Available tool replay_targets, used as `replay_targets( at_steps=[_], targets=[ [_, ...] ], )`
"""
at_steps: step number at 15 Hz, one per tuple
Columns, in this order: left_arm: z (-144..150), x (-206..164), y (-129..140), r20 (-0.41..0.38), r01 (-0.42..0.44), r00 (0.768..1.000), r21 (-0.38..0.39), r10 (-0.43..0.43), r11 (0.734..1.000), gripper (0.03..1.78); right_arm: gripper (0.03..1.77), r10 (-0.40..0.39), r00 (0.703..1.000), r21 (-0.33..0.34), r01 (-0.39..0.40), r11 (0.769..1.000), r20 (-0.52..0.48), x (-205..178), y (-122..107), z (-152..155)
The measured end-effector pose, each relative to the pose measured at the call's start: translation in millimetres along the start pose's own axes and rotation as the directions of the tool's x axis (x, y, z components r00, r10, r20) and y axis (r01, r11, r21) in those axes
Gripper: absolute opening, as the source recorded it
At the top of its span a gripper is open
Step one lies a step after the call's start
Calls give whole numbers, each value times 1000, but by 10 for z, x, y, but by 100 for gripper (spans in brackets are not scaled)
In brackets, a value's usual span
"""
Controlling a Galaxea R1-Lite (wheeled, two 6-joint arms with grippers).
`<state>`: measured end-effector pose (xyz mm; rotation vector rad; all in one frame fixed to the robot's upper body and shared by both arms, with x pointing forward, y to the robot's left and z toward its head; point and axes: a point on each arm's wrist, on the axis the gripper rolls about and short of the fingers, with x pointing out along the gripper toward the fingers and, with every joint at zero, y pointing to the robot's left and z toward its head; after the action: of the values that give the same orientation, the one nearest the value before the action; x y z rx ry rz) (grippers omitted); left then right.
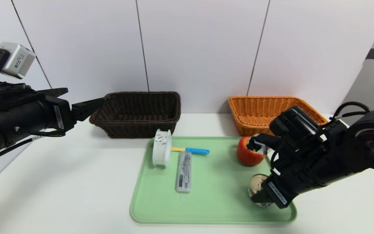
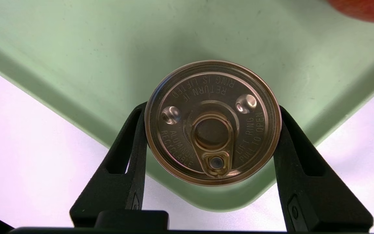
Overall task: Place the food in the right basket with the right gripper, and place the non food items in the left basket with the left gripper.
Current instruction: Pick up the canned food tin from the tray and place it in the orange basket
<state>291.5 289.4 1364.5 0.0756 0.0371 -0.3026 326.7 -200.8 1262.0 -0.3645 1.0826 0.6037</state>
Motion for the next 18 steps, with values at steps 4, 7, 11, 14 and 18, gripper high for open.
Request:
replay_targets(
  at_steps=[4, 7, 11, 14, 18],
  targets=[
    [-3, 0, 1, -1, 0, 1000, 0, 0, 1000, 169, 108, -14, 993, -8, 15, 1000, 120, -246, 6, 63],
    [-11, -1, 0, -4, 1, 1000, 0, -1, 1000, 169, 108, -19, 979, -10, 22, 1000, 201, -471, 23, 74],
    [-21, -1, -1, -7, 1, 1000, -1, -1, 1000, 169, 108, -69, 931, 19, 66, 998, 358, -858, -72, 265],
    [-22, -1, -1, -8, 1, 1000, -3, -1, 1000, 169, 108, -149, 868, 88, 122, 989, 473, -1154, -307, 495],
    [-15, -11, -1, -4, -1, 1000, -3, 1, 1000, 169, 107, -259, 781, 185, 186, 965, 568, -1385, -691, 840]
  ],
)
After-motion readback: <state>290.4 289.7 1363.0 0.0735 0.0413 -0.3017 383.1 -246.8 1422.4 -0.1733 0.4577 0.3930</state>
